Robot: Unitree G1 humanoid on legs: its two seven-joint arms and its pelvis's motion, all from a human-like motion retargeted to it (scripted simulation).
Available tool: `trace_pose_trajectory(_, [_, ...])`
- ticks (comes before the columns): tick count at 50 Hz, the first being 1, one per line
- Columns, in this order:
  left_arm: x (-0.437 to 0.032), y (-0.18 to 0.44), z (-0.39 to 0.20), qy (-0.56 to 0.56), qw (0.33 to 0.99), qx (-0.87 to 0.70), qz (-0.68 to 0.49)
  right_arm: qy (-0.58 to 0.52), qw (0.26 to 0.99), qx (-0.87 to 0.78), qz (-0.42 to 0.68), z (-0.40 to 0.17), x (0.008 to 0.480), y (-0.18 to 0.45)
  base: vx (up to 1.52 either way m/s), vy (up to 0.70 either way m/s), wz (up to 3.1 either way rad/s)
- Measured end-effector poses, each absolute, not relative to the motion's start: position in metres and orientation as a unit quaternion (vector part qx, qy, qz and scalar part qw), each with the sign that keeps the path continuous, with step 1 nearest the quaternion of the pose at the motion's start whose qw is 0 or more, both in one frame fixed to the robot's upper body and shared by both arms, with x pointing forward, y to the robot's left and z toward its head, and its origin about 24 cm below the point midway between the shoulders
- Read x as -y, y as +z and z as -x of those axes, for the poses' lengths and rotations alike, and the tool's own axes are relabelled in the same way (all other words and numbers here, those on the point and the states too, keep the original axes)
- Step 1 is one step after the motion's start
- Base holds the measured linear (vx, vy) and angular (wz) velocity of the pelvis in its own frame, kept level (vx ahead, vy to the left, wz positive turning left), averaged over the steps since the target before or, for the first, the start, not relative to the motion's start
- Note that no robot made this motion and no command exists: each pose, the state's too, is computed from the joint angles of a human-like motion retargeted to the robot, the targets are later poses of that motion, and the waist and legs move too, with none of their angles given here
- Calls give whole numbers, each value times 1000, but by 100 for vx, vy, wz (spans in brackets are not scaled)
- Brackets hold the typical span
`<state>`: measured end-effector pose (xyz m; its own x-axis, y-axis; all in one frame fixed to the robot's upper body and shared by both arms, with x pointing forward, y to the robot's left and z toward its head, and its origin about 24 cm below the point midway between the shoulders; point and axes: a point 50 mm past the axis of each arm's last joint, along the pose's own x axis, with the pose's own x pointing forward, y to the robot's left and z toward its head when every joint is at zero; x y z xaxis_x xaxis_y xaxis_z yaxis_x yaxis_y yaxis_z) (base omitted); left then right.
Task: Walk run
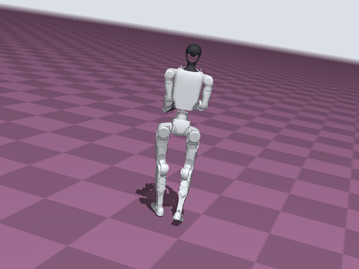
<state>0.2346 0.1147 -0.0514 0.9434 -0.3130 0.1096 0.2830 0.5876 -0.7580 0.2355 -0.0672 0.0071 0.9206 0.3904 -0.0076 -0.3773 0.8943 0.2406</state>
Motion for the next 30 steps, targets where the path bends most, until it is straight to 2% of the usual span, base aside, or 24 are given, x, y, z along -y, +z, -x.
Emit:
trace_pose_trajectory(8, [-115,-45,-247,-213,892,-13,398,229,958,-54,-164,-234,64,0,9,6,2])
trace_pose_trajectory(17, [-124,-50,-249,-215,921,-50,320,181,962,-56,-197,-229,80,-11,12,3,-11])
trace_pose_trajectory(30, [-162,-88,-241,-67,928,-181,320,89,983,-69,-145,-213,121,-27,14,-4,18])
